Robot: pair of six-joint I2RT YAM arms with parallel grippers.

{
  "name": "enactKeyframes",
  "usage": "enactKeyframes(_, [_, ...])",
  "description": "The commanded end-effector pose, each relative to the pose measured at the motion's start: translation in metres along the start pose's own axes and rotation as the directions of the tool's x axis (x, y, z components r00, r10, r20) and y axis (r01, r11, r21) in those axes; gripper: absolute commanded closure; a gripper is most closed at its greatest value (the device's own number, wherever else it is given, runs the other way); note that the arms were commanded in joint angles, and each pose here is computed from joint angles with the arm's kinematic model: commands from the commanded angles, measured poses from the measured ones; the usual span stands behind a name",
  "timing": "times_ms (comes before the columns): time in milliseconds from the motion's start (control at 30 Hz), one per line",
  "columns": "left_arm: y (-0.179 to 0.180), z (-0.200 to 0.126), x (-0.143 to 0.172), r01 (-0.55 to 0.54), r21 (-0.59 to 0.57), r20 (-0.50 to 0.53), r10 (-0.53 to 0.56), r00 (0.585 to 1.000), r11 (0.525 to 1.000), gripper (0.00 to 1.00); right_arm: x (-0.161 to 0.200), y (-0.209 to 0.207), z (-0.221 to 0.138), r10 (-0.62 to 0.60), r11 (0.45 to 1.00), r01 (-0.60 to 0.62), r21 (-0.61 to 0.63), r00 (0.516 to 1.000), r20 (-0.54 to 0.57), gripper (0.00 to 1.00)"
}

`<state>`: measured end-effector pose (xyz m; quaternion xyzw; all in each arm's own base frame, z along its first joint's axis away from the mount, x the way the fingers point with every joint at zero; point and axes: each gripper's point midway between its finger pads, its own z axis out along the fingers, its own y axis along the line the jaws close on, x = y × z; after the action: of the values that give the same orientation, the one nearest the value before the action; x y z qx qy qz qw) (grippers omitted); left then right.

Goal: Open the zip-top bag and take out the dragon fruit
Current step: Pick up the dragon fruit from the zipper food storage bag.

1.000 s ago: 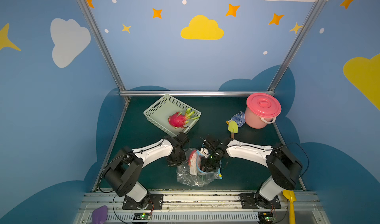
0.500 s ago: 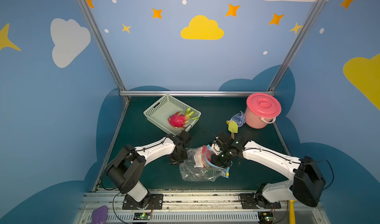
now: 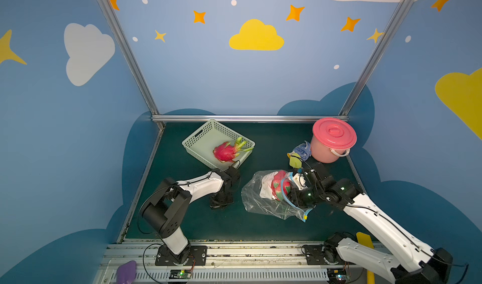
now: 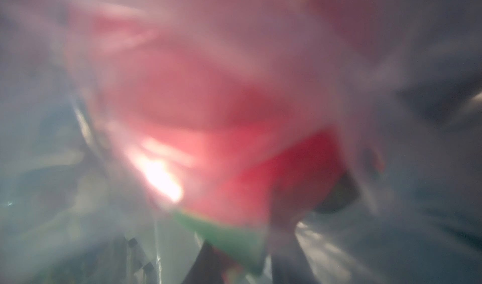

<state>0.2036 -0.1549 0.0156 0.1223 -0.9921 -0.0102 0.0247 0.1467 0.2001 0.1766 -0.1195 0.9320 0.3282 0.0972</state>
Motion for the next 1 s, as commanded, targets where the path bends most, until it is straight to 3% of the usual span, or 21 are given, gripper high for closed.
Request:
enactKeyframes(0, [-0.023,-0.021,-0.006,-0.026,0.147,0.048,0.019,0.999,0.989,0.84,-0.012,0.010,0.000,-0.052,0.997,0.054,-0.057,0.998,0.044,1.00])
enactKeyframes(33, [-0.031,-0.035,-0.009,-0.030,0.214,0.085,0.012,0.996,0.976,0.63,-0.012,0.009,0.004,-0.049,0.997,0.050,-0.054,0.998,0.028,1.00])
enactKeyframes(67, [-0.034,-0.047,-0.011,-0.022,0.262,0.114,-0.008,0.993,0.965,0.48,-0.012,0.008,0.005,-0.044,0.998,0.045,-0.050,0.999,0.016,1.00])
enactKeyframes(100, [-0.034,-0.060,-0.014,-0.004,0.312,0.135,-0.040,0.990,0.950,0.38,-0.012,0.006,0.007,-0.039,0.998,0.039,-0.041,0.999,0.002,1.00])
enactKeyframes(200, [-0.027,-0.100,-0.020,0.025,0.467,0.195,-0.131,0.972,0.884,0.25,-0.015,0.001,0.010,-0.028,0.999,0.027,-0.030,1.000,-0.008,1.00])
enactKeyframes(267, [-0.028,-0.121,-0.018,0.018,0.598,0.191,-0.164,0.968,0.801,0.23,-0.018,0.004,0.010,-0.019,0.998,0.019,-0.054,1.000,0.003,1.00])
enactKeyframes(367, [-0.043,-0.151,-0.016,-0.059,0.788,0.223,-0.194,0.955,0.613,0.14,-0.025,0.024,0.004,-0.044,0.986,0.047,-0.158,0.999,0.027,1.00])
enactKeyframes(433, [-0.050,-0.159,-0.012,-0.074,0.837,0.208,-0.191,0.959,0.542,0.09,-0.030,0.038,-0.003,-0.062,0.973,0.071,-0.220,0.997,0.046,1.00])
enactKeyframes(633, [-0.064,-0.167,-0.003,-0.089,0.876,0.166,-0.123,0.979,0.474,0.04,-0.041,0.077,-0.030,-0.090,0.914,0.112,-0.390,0.993,0.076,1.00])
enactKeyframes(833, [-0.065,-0.178,-0.001,-0.148,0.874,0.212,-0.089,0.973,0.462,0.00,-0.048,0.099,-0.047,-0.086,0.862,0.116,-0.494,0.993,0.082,1.00])
enactKeyframes(967, [-0.073,-0.208,-0.007,-0.189,0.915,0.249,-0.132,0.959,0.356,0.00,-0.053,0.106,-0.051,-0.070,0.839,0.106,-0.534,0.994,0.087,1.00])
